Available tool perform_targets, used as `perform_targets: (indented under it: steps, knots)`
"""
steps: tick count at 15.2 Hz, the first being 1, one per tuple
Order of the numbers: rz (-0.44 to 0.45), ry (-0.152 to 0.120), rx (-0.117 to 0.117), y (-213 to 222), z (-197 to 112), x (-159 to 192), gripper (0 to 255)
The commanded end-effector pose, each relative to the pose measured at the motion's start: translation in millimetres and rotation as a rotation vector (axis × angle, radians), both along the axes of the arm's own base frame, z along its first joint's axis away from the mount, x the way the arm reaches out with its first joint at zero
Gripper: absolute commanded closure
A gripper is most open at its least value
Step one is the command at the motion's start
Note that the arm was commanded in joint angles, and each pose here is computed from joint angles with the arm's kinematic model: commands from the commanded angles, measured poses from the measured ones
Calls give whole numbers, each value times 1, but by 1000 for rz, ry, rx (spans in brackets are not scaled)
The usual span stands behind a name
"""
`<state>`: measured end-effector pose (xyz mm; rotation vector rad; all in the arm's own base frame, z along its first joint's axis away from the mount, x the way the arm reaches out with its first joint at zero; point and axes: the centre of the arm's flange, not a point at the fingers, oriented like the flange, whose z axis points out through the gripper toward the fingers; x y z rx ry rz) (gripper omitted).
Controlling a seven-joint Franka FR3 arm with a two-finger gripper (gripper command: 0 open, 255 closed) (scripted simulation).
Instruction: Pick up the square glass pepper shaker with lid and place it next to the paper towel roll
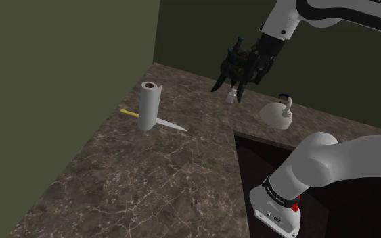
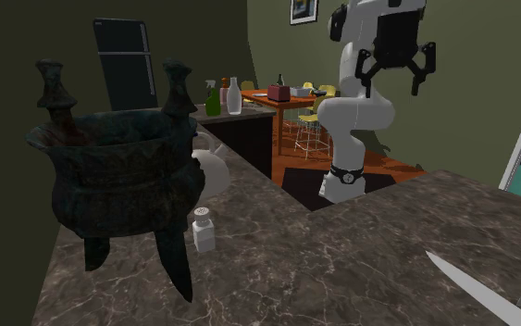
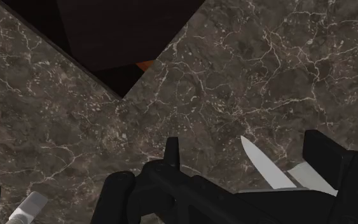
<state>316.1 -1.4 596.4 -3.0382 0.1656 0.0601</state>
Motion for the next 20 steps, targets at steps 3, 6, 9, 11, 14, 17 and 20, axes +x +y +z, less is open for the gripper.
perform_targets:
  steps: [3,6,9,11,14,17,20]
  knots:
    - [-1,-1,-7,-20,-12,11,0]
    - [-2,-2,-17,-50,-30,27,0]
    - [-3,-2,-27,-80,-47,43,0]
    - [-4,-3,-33,-100,-58,53,0]
    - [-5,-4,-44,-131,-75,69,0]
    - [-6,-5,-54,-161,-92,85,0]
    - [-7,-6,-64,-192,-108,101,0]
